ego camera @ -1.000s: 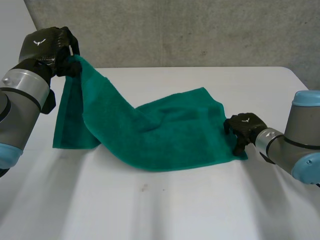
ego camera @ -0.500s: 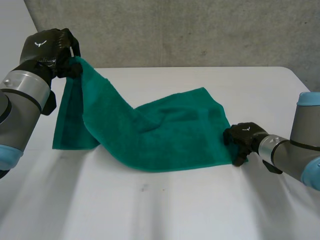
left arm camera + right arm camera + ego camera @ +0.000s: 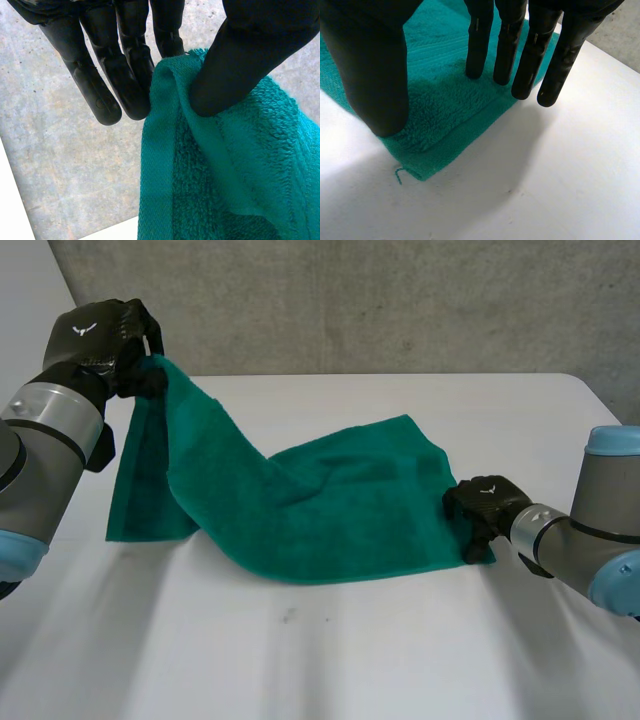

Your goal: Fold the towel.

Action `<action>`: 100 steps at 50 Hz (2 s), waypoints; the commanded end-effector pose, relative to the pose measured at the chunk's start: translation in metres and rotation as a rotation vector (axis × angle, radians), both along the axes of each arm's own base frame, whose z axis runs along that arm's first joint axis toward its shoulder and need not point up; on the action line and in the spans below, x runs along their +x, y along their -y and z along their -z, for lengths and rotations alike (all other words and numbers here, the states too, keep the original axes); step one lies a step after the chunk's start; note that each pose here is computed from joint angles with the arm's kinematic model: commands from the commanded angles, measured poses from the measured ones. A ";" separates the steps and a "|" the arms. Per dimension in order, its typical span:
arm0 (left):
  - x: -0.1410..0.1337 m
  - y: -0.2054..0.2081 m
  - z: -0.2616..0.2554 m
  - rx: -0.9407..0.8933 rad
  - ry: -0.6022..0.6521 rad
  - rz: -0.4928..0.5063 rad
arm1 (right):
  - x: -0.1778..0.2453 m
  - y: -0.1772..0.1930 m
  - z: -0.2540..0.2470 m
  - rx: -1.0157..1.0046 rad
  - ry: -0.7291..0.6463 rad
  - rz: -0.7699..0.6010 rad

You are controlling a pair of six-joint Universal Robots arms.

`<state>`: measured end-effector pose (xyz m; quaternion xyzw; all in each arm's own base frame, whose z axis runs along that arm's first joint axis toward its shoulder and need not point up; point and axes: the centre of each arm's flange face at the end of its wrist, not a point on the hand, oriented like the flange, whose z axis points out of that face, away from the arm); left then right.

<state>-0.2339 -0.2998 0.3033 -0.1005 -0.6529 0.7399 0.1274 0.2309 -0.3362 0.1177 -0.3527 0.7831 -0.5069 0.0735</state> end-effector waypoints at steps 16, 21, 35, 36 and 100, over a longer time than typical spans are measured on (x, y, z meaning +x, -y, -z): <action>-0.001 -0.001 0.002 0.006 0.002 0.002 | 0.002 0.009 0.001 -0.051 0.019 0.006; -0.001 -0.001 0.002 0.006 0.002 0.002 | 0.002 0.013 -0.002 -0.085 0.024 0.015; -0.001 -0.001 0.002 0.007 0.004 0.003 | -0.002 0.024 -0.010 -0.123 0.026 0.070; -0.001 -0.001 0.002 0.006 0.003 0.002 | -0.002 0.024 -0.010 -0.123 0.026 0.070; 0.018 0.067 -0.001 -0.031 -0.005 -0.089 | -0.045 0.032 -0.218 -0.638 0.178 0.268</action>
